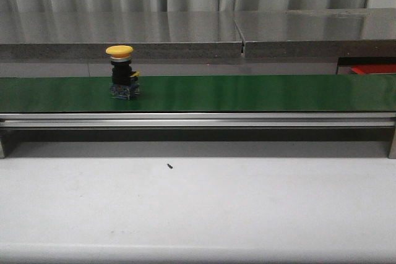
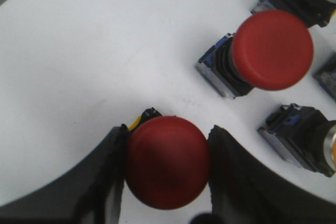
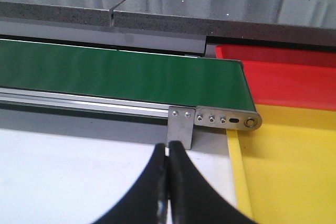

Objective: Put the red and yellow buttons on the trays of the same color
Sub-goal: 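Set the red button on the green belt and release it, then lower the right gripper onto the yellow button at the belt's end and grasp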

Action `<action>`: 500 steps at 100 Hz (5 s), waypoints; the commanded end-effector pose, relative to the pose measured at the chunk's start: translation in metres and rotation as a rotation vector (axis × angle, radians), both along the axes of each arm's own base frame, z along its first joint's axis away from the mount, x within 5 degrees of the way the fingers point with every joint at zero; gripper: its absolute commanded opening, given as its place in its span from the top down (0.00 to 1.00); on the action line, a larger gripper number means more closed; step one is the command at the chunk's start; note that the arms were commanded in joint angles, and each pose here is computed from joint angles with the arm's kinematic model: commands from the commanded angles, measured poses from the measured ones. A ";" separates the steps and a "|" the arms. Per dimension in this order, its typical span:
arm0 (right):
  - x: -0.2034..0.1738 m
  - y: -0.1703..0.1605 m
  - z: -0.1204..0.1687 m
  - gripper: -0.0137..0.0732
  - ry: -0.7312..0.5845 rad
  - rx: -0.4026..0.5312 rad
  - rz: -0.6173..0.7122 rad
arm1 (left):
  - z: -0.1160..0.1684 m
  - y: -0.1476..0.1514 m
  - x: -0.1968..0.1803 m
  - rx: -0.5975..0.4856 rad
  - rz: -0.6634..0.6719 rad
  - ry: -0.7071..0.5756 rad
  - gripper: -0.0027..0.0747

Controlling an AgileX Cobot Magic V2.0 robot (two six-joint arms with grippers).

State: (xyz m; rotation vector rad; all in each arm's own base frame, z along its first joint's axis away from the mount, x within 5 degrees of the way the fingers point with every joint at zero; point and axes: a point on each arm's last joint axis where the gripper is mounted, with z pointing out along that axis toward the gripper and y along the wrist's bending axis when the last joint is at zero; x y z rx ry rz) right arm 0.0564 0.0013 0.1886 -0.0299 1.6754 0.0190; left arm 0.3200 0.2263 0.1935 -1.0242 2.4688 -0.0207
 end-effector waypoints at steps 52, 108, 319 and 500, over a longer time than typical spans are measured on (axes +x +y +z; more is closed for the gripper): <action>-0.001 0.000 0.008 0.92 -0.097 -0.012 0.007 | 0.163 -0.110 -0.006 0.175 -0.259 -0.381 0.93; -0.001 0.000 0.008 0.92 -0.097 -0.012 0.007 | 0.113 -0.182 0.066 0.083 -0.526 -0.269 0.93; -0.001 0.001 0.010 0.92 -0.119 -0.011 0.009 | 0.150 -0.247 -0.215 0.297 -0.701 -0.879 0.26; 0.188 0.014 0.145 0.11 0.666 0.085 0.016 | 0.127 -0.242 -0.249 0.326 -0.679 -0.976 0.99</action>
